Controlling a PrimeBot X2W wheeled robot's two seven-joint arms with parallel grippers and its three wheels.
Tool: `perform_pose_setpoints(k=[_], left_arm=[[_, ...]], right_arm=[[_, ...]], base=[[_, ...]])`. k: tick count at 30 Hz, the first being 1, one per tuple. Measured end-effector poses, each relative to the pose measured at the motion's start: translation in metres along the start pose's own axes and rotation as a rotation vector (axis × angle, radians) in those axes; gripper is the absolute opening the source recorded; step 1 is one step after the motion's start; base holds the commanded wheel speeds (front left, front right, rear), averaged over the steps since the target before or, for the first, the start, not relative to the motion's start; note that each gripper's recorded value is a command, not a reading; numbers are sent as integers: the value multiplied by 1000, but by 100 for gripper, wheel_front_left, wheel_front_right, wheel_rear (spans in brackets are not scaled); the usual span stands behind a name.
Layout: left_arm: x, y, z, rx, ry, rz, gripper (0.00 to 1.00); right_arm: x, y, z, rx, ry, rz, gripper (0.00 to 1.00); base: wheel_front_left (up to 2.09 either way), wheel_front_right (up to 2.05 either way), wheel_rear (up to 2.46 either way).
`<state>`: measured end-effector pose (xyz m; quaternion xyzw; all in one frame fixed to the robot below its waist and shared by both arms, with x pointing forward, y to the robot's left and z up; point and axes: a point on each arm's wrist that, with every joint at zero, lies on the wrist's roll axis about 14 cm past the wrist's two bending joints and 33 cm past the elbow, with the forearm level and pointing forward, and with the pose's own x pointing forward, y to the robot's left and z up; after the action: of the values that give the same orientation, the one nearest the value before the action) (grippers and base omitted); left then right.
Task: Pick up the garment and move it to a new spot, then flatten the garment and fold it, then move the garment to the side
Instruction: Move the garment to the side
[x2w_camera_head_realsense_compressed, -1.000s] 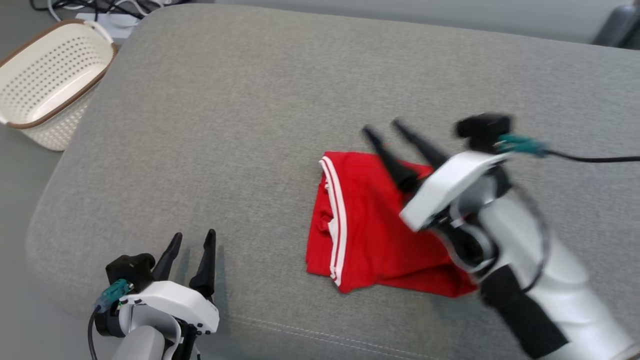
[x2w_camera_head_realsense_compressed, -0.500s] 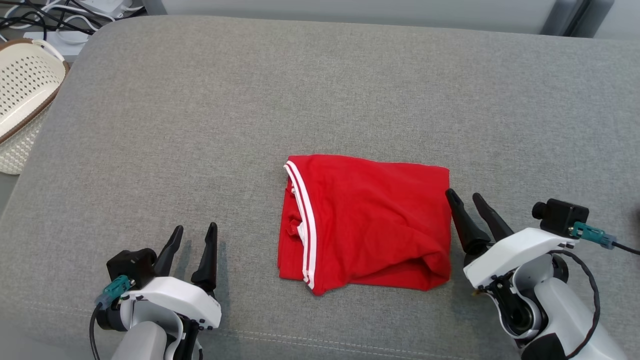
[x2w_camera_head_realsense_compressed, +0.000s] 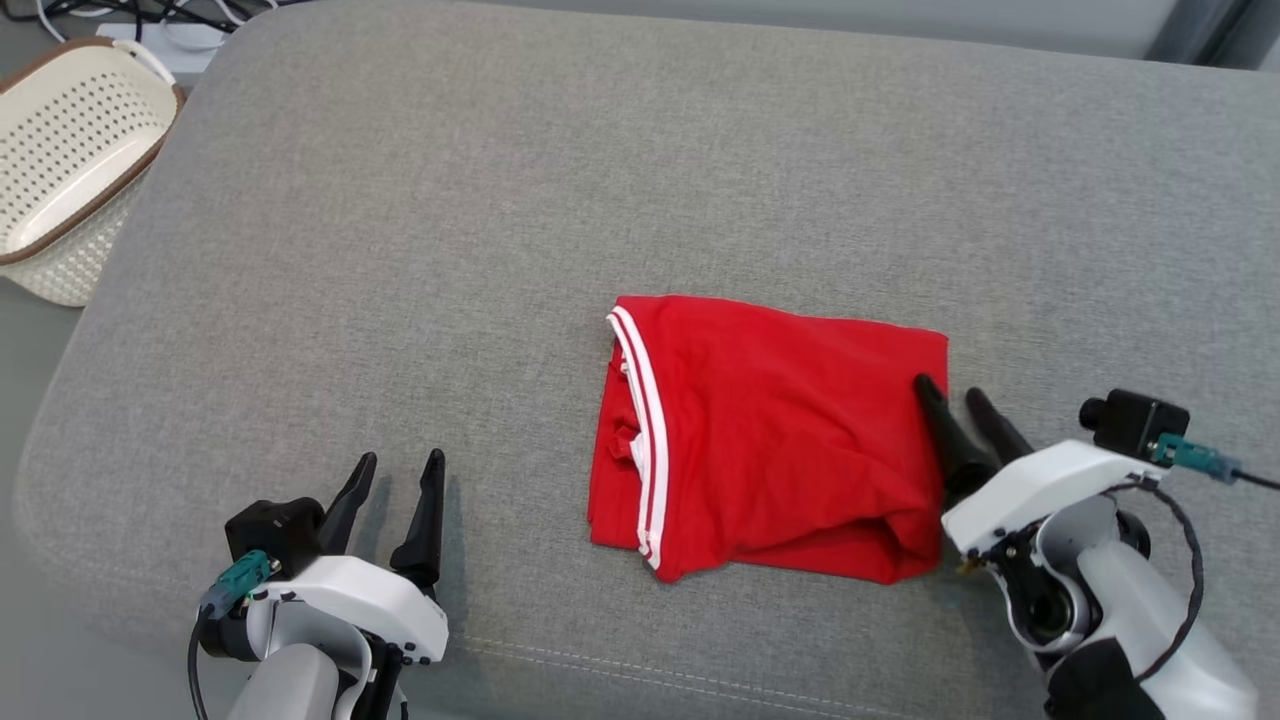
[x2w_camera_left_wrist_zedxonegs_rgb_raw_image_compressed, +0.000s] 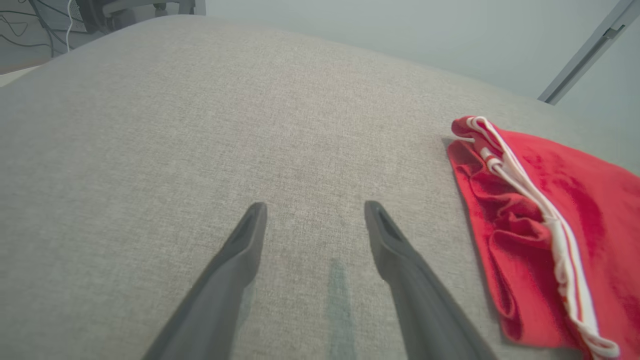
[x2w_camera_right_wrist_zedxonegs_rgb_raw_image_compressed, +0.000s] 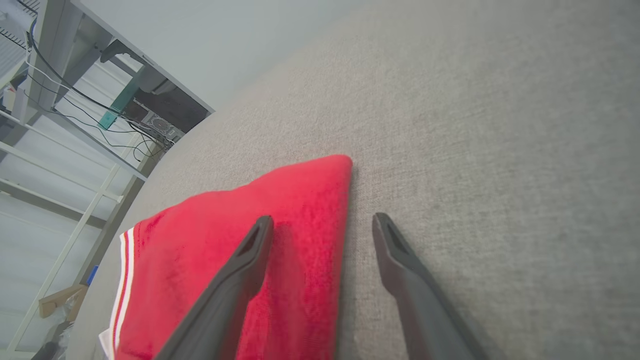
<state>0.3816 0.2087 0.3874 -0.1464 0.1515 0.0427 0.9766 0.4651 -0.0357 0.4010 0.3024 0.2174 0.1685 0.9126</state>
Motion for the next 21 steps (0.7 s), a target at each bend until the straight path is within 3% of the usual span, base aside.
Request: perform_pose_setpoints(k=[5, 6, 8, 9, 11, 13, 14, 21], left_arm=[[-2, 8, -3, 0, 10, 22, 100], [-2, 9, -3, 0, 10, 24, 100], [0, 9, -1, 1, 7, 24, 100], [0, 9, 0, 2, 4, 24, 100], [0, 10, 1, 1, 2, 25, 100], [0, 10, 2, 1, -1, 25, 100], [0, 9, 2, 0, -2, 24, 100], [-1, 5, 7, -2, -17, 13, 100]], right_arm=[[17, -1, -1, -11, 31, -6, 100], [19, 0, -1, -15, 36, -2, 94], [23, 1, -4, -29, 63, 4, 62], [24, 2, -5, -33, 72, 6, 56], [24, 3, -7, -38, 90, 11, 34], [24, 4, -8, -37, 99, 13, 5], [23, 4, -8, -39, 99, 14, 0], [18, 5, 0, -69, 66, 20, 0]], base=[[0, 0, 0], [0, 0, 0], [0, 0, 0], [0, 0, 0], [0, 0, 0], [0, 0, 0], [0, 0, 0], [0, 0, 0]])
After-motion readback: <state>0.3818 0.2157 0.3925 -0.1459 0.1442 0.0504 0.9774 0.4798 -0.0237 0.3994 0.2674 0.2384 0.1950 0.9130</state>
